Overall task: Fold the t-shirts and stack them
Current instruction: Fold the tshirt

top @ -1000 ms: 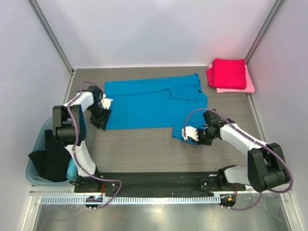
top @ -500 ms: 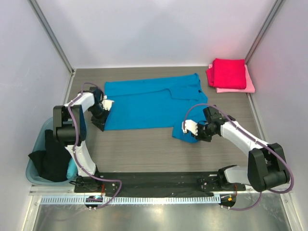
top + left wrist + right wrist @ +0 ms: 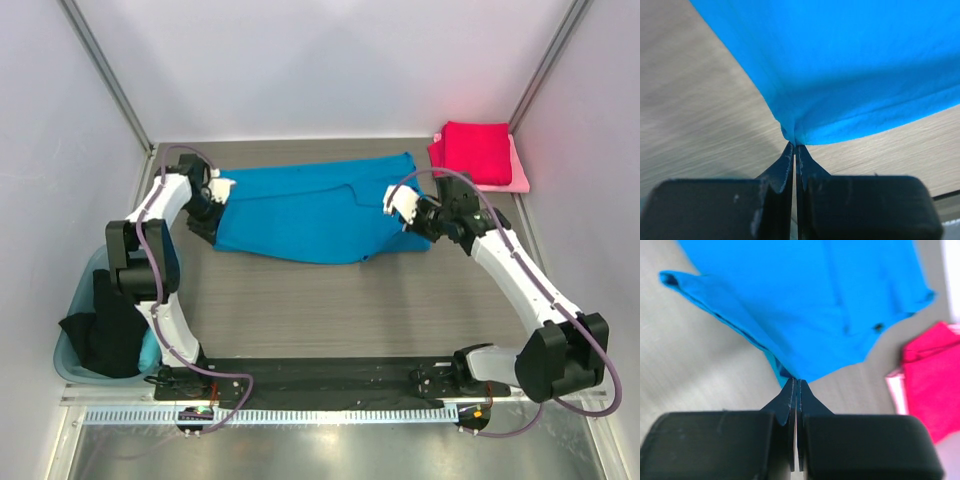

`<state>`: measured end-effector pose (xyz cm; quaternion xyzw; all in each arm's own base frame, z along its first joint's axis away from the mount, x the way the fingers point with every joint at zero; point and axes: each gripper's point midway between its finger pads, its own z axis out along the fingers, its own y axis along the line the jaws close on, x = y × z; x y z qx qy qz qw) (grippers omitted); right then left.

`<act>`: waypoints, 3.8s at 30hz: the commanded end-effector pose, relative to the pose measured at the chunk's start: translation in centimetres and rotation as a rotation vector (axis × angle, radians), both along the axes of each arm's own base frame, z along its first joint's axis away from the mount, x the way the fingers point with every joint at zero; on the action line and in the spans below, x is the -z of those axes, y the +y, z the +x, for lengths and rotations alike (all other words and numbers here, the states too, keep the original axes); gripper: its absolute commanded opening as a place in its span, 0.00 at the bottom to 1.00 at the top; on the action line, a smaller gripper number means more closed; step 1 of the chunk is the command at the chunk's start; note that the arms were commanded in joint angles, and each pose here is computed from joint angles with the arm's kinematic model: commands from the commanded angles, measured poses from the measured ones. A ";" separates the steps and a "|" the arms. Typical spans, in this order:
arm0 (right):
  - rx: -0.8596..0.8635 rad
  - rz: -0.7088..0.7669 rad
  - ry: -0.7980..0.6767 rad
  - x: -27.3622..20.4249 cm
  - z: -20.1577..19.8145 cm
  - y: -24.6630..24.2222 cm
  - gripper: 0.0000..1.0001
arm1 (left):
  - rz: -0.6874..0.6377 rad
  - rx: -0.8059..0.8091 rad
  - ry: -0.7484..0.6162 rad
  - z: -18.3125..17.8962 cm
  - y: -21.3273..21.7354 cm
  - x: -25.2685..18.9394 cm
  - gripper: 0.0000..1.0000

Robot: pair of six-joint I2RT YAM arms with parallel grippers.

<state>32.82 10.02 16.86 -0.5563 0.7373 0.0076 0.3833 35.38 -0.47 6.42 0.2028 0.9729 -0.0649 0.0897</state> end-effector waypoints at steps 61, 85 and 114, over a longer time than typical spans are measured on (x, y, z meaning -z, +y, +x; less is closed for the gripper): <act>0.491 0.042 -0.250 -2.7 19.6 -4.9 0.45 | 0.026 0.062 -0.276 11.6 -2.5 -6.2 0.34; 0.528 0.179 0.255 9.5 17.1 -9.0 0.53 | 0.005 0.074 -0.026 8.9 -3.1 2.3 0.33; 0.511 0.149 0.598 12.8 5.3 -9.0 0.05 | 0.042 0.086 0.051 4.3 -2.1 3.4 0.32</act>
